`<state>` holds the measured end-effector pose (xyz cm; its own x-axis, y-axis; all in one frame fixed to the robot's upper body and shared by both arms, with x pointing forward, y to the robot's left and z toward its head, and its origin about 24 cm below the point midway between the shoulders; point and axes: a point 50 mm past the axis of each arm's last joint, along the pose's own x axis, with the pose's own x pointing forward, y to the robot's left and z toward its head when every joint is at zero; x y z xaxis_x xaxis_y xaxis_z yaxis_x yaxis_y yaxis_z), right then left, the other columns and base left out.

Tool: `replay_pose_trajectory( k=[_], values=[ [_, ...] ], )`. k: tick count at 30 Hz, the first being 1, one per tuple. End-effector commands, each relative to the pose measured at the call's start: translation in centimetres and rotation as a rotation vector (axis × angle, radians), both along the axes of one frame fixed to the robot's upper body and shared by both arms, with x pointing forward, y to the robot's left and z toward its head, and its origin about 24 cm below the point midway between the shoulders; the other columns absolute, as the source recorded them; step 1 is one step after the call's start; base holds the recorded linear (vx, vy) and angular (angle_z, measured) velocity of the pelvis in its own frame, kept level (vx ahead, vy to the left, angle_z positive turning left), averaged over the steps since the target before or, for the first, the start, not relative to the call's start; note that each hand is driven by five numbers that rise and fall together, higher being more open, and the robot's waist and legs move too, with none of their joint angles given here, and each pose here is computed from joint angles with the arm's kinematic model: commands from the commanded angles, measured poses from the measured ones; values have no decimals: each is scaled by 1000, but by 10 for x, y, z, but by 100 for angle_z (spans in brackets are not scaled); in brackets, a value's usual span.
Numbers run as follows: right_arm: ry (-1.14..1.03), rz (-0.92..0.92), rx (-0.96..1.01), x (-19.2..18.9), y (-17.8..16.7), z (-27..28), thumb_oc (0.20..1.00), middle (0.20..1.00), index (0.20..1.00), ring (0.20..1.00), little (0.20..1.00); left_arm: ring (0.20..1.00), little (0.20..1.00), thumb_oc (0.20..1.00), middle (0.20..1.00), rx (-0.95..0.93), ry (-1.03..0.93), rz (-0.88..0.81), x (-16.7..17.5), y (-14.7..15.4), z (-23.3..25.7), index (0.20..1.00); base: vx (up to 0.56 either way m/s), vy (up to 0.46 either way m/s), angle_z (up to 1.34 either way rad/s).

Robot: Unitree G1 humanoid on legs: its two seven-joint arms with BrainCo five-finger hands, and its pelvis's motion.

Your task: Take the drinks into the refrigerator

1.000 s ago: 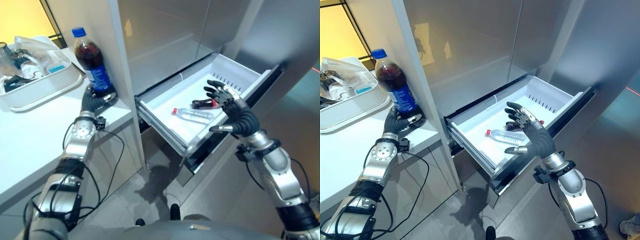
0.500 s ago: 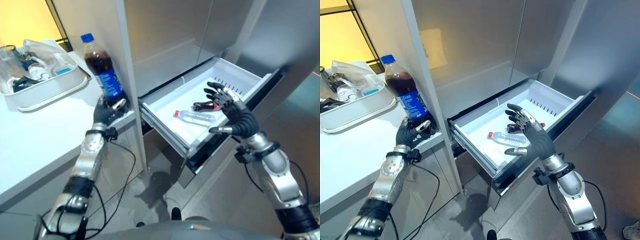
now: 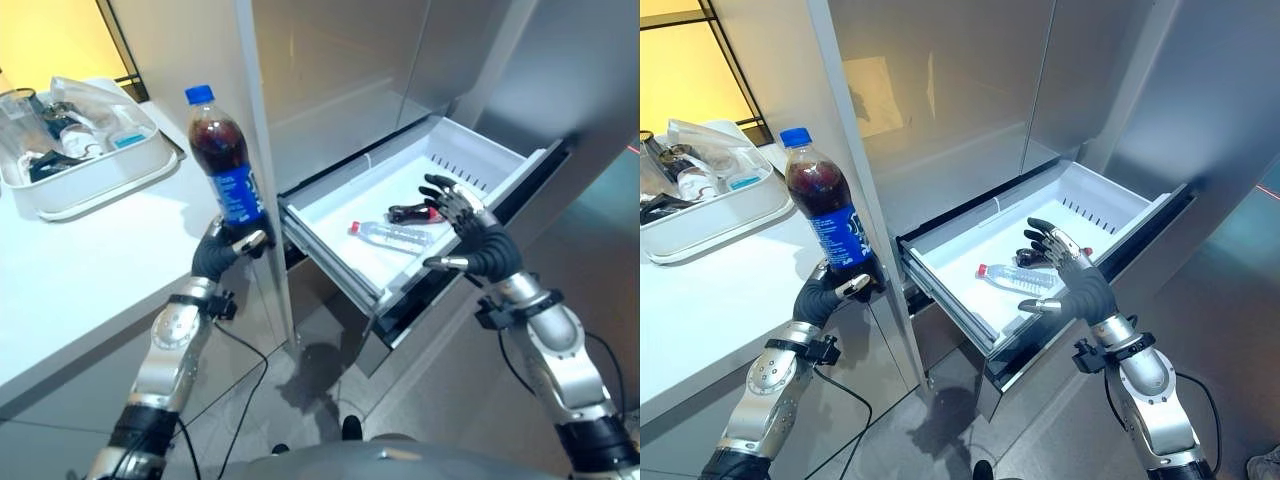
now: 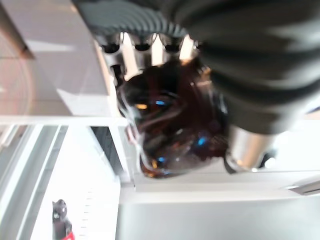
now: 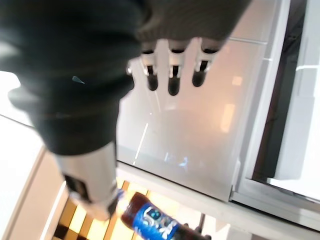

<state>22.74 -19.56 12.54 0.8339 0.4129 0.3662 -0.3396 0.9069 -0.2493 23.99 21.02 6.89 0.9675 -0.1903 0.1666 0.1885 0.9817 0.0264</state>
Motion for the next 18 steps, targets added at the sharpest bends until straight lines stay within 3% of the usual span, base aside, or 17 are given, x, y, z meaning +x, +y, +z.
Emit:
replay_pose_trajectory(
  k=[1,4,10,18],
  values=[
    [-57,-53,17,6,-16,11,1000,1000,1000,1000,1000,200,200,200,200,-50,-346,-92,6,-5,68,200,-2,2,5],
    [-18,-43,42,8,-16,5,1000,1000,1000,1000,1000,200,200,200,200,-35,-341,-124,3,-7,68,200,-5,0,1],
    [192,239,190,16,-6,-8,1000,1000,1000,1000,1000,200,200,200,200,51,-278,-333,-7,-20,63,200,-9,-7,6],
    [351,512,217,28,15,-8,1000,1000,1000,1000,1000,200,200,200,200,127,-221,-615,-17,-40,66,200,-3,-5,3]
  ],
)
